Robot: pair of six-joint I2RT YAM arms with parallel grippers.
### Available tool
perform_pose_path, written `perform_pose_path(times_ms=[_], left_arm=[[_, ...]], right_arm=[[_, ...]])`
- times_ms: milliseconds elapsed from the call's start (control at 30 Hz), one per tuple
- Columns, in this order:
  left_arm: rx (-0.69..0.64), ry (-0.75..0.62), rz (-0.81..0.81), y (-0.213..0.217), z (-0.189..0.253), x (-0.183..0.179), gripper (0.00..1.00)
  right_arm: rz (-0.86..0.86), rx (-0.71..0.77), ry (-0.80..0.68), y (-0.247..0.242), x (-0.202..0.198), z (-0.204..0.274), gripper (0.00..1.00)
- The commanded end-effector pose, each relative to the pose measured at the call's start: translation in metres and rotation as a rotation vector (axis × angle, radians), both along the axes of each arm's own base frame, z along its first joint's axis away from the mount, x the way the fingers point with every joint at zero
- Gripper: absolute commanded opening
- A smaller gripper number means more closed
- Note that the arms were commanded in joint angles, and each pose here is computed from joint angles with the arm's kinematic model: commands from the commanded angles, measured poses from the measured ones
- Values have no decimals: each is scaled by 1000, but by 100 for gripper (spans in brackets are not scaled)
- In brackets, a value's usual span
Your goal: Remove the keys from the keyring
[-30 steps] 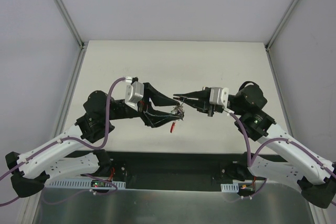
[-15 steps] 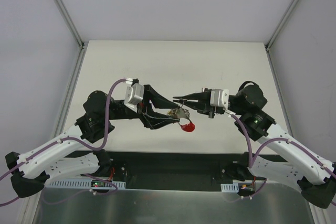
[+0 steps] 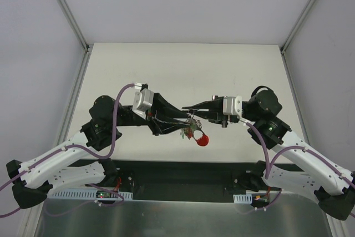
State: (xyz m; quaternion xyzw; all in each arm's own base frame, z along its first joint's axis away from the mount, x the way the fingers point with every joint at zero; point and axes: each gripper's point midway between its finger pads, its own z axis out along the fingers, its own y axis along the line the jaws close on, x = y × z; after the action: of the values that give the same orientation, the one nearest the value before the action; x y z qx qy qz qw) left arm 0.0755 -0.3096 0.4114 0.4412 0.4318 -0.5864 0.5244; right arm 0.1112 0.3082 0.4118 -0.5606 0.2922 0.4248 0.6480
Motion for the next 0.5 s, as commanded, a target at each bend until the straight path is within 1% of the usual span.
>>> perform_pose_path(times_ms=[0,200,233,300,333,467], left_arm=[[-56,-46,-47,5,21,-12,26],[-56,-41,-78,6,24,-18,20],[-57,-43,-77,6,24,-17,14],[-55,-40,-70,4,23,-15,7],[-52,-36,-70,3,23,-14,0],[-44,-12,-54,-2,21,-8,0]], right_arm=[[31,113,-88,-9,-14,44,1],[30,121,-83,-10,-14,46,1],[29,120,-83,-9,-14,46,1],[23,116,-77,-10,-13,42,1],[18,113,-74,-10,-13,41,1],[4,82,-70,-9,-11,34,1]])
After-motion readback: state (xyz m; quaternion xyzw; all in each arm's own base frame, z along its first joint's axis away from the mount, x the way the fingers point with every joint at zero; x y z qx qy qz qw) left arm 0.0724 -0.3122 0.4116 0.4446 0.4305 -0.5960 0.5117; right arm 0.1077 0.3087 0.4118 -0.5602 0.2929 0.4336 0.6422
